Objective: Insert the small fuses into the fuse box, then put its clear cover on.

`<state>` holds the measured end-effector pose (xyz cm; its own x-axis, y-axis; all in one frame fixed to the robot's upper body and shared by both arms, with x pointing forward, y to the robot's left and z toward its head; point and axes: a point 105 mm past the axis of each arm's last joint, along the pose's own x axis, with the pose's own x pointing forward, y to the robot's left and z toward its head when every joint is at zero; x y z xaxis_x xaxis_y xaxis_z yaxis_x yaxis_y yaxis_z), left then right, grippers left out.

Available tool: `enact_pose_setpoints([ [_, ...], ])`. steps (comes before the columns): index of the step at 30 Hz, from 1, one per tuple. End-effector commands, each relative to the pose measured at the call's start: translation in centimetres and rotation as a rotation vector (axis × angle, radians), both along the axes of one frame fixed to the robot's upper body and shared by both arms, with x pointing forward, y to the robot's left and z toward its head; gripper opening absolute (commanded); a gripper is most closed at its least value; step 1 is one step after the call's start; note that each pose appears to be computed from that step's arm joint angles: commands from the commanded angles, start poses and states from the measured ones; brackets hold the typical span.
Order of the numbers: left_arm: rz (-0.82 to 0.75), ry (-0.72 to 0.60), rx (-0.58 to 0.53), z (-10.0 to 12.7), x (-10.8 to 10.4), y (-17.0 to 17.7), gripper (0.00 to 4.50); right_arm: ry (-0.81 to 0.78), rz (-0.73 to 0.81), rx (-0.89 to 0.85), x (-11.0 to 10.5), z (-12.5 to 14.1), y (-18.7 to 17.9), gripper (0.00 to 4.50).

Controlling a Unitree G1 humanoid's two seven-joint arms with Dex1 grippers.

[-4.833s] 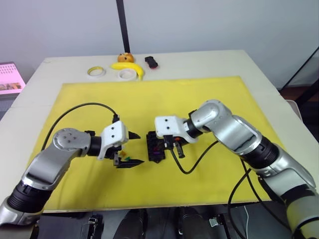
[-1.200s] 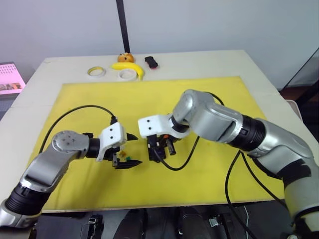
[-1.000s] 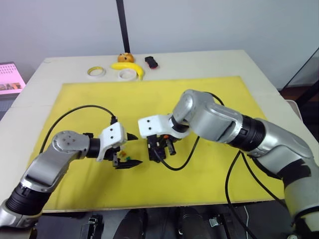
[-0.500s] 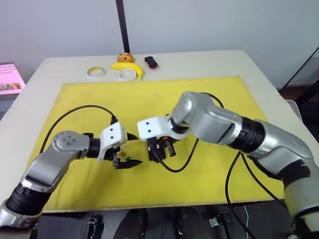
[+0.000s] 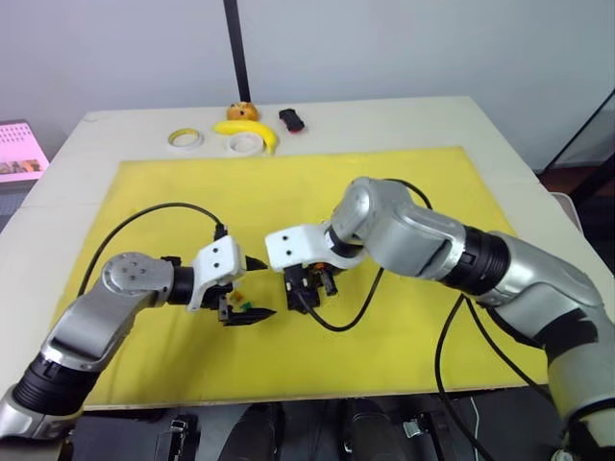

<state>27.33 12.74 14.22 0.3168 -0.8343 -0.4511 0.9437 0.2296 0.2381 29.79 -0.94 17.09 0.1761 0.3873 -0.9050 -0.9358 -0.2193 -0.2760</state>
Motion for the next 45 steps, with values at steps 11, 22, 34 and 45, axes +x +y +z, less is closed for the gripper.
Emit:
enact_pose_setpoints([
  [11, -0.019, -0.059, -0.006, 1.0, 0.0, -0.3, 4.5, -0.029, -0.006, 0.03, 0.3, 1.7, 0.2, 0.95],
  [22, -0.017, -0.06, -0.008, 1.0, 0.1, -0.3, 4.5, -0.004, -0.009, 0.075, -0.1, 3.5, 0.0, 0.95],
  [34, 0.002, -0.061, -0.006, 1.3, 0.3, 0.3, 4.5, 0.043, 0.13, 0.529, -1.3, 6.1, -0.1, 0.95],
  [45, 0.011, -0.057, -0.004, 1.4, 0.4, 0.6, 4.5, 0.163, 0.06, 0.712, -1.2, 3.5, -1.4, 0.08],
])
